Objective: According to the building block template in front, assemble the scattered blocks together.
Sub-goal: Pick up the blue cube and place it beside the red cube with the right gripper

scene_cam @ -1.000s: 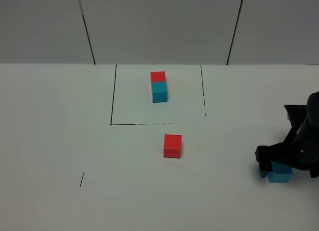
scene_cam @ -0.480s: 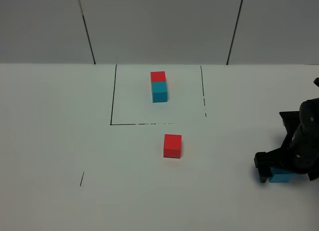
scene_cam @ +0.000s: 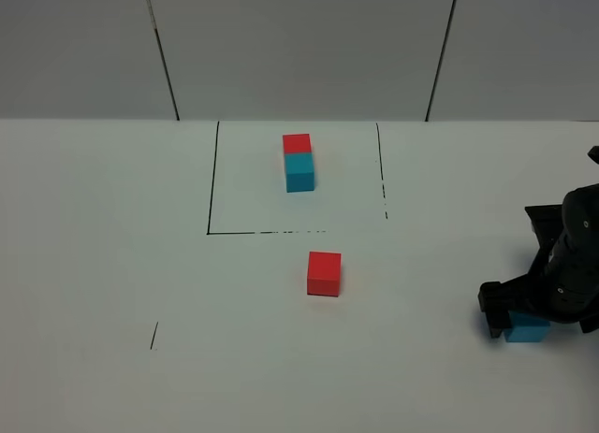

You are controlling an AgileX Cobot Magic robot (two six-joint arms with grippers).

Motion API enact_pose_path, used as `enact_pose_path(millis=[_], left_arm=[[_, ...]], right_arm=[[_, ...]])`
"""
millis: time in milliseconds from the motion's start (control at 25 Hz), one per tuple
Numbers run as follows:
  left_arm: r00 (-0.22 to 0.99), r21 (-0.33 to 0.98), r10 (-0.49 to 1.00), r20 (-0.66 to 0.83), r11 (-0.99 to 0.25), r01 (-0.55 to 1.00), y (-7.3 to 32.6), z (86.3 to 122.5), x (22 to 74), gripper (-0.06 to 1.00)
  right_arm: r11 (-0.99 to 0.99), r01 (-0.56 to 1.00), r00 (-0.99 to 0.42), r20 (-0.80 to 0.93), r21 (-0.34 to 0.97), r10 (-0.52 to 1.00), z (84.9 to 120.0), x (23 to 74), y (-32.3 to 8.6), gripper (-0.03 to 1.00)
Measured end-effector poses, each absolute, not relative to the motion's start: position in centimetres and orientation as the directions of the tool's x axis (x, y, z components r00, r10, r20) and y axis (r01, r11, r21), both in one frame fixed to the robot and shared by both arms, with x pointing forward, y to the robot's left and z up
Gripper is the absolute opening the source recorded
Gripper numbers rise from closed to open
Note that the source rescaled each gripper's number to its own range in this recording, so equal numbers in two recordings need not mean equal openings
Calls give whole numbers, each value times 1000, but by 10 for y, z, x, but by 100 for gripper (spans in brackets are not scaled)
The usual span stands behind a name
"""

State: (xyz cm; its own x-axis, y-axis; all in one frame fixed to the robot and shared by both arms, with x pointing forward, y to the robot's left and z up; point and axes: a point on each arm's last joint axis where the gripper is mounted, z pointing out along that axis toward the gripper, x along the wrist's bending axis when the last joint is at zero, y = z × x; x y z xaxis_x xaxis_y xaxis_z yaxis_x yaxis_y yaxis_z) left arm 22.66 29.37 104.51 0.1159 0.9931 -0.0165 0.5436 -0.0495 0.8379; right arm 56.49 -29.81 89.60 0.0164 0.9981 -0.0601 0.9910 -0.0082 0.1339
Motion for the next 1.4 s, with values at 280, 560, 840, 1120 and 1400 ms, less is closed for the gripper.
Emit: enact_pose_path(millis=[280,560,840,1120,1400], left_arm=[[116,838,993,-16,-50,544,294,1045,227,63],[116,838,993,-17,-49,544,294,1045,227,63],[116,838,993,-17,-49,544,294,1045,227,63],[116,838,993,-17,-49,544,294,1045,227,63],[116,838,993,-17,-49,544,294,1045,227,63]], right_arm=[[-9,994,17,-63,112,998,887,566,-298,100],[-16,995,22,-62,101,998,885,567,-298,99],[-32,995,37,-55,96,998,884,567,-298,84],[-51,994,55,-45,95,997,884,567,-297,71],[-51,994,56,-44,95,997,884,567,-297,70]])
